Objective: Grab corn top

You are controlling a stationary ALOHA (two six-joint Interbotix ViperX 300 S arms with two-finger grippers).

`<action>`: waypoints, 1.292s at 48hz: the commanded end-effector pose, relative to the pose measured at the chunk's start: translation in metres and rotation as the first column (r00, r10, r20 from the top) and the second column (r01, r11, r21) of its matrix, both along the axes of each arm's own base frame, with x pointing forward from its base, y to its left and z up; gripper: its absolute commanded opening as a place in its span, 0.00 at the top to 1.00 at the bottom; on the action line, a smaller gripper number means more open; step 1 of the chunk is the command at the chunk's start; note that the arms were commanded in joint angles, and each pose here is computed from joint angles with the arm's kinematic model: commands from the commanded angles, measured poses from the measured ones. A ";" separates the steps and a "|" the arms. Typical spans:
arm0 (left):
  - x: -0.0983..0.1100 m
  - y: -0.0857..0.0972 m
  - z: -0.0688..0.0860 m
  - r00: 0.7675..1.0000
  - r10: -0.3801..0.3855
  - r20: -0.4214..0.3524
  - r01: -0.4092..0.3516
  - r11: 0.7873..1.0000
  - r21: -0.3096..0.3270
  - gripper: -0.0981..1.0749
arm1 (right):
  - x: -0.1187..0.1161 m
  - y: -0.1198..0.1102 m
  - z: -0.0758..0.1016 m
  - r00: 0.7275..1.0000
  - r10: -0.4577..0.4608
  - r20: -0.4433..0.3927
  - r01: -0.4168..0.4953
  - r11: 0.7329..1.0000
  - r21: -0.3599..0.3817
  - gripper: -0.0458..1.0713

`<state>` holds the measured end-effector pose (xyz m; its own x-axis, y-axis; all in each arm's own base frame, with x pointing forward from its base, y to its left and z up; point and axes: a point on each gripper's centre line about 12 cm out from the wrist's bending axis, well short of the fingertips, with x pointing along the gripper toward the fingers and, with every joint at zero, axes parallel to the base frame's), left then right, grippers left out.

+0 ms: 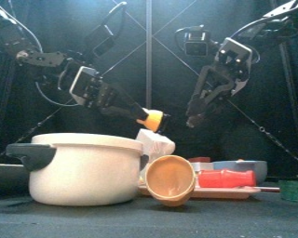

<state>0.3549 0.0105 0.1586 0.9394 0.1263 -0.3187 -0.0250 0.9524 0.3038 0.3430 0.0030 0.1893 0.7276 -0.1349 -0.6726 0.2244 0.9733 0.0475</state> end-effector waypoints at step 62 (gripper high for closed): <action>-0.098 0.006 0.009 0.998 0.062 0.030 -0.060 0.996 -0.059 0.40 | 0.112 -0.047 -0.063 0.995 -0.034 -0.092 0.024 0.993 -0.117 0.14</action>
<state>0.2546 0.0160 0.1636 0.9363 0.1610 -0.3122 -0.0816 0.9641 0.2526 0.4460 -0.0388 0.1111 0.6249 -0.2315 -0.7456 0.2385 0.9660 -0.1001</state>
